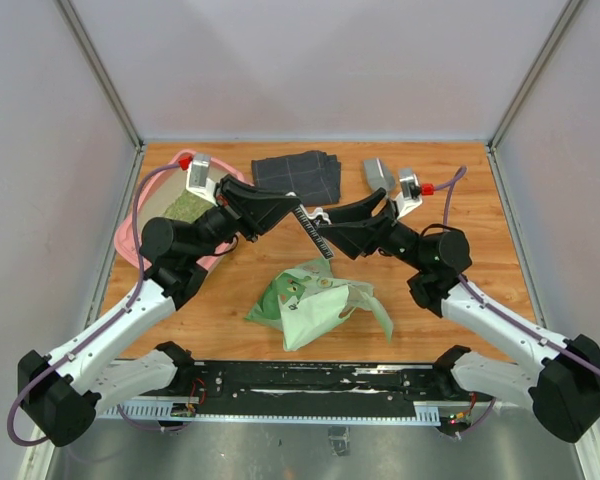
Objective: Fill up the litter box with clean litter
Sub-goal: Pick up the clamp at the center of the board.
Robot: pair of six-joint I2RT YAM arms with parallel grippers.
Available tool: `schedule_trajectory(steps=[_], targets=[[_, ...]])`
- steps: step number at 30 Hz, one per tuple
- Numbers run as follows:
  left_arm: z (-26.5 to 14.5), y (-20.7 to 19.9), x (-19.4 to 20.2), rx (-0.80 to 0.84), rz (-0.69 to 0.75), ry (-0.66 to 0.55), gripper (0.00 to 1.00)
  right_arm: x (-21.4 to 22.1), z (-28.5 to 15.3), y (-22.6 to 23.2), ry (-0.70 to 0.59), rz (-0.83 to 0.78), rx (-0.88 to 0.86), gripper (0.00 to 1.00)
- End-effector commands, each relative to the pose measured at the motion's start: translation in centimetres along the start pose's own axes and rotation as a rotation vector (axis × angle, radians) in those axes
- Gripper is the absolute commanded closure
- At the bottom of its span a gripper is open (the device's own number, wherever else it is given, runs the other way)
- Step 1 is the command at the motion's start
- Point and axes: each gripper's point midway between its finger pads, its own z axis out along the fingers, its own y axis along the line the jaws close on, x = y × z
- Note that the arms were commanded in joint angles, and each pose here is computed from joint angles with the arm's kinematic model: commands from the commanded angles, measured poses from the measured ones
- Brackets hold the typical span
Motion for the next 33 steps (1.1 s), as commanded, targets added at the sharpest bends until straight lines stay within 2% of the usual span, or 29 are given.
schedule_trajectory(steps=[1,5,9,11,16,18,20,22,24,28,33], targets=[[-0.2,-1.0,-0.6,0.029,-0.005,-0.024,1.0,-2.0,1.0,1.5,-0.081,-0.033,-0.048,0.44],[-0.3,-0.8,-0.5,0.026,-0.018,-0.031,1.0,-2.2,1.3,1.9,-0.1,-0.031,-0.06,0.44],[-0.4,-0.6,-0.4,0.018,-0.019,-0.037,1.0,-2.2,1.6,2.2,-0.112,-0.033,-0.073,0.49],[-0.4,-0.6,-0.4,0.017,-0.023,-0.039,1.0,-2.2,1.8,2.5,-0.117,-0.034,-0.085,0.59],[-0.5,-0.5,-0.3,0.017,-0.03,-0.038,1.0,-2.3,1.9,3.3,-0.139,-0.056,-0.139,0.96],[-0.6,-0.2,-0.2,0.003,-0.032,-0.04,0.99,-2.5,1.7,3.7,-0.159,-0.069,-0.159,0.99],[-0.8,0.2,-0.2,-0.023,-0.029,-0.05,0.88,-2.5,1.5,3.8,-0.168,-0.083,-0.165,0.99],[-1.2,1.2,0.3,-0.081,-0.017,-0.026,0.67,-2.2,1.5,2.9,-0.157,-0.085,-0.118,0.99],[-1.8,2.3,0.5,-0.16,0.022,-0.001,0.5,-1.8,1.1,1.8,-0.146,-0.1,-0.058,0.99],[-3.2,3.7,0.8,-0.277,0.111,0.055,0.4,-1.3,1.0,1.9,-0.096,-0.125,-0.055,0.99],[-2.8,1.6,1.4,-0.162,0.1,0.09,0.36,-0.4,1.3,3.1,-0.046,-0.16,-0.153,0.99]])
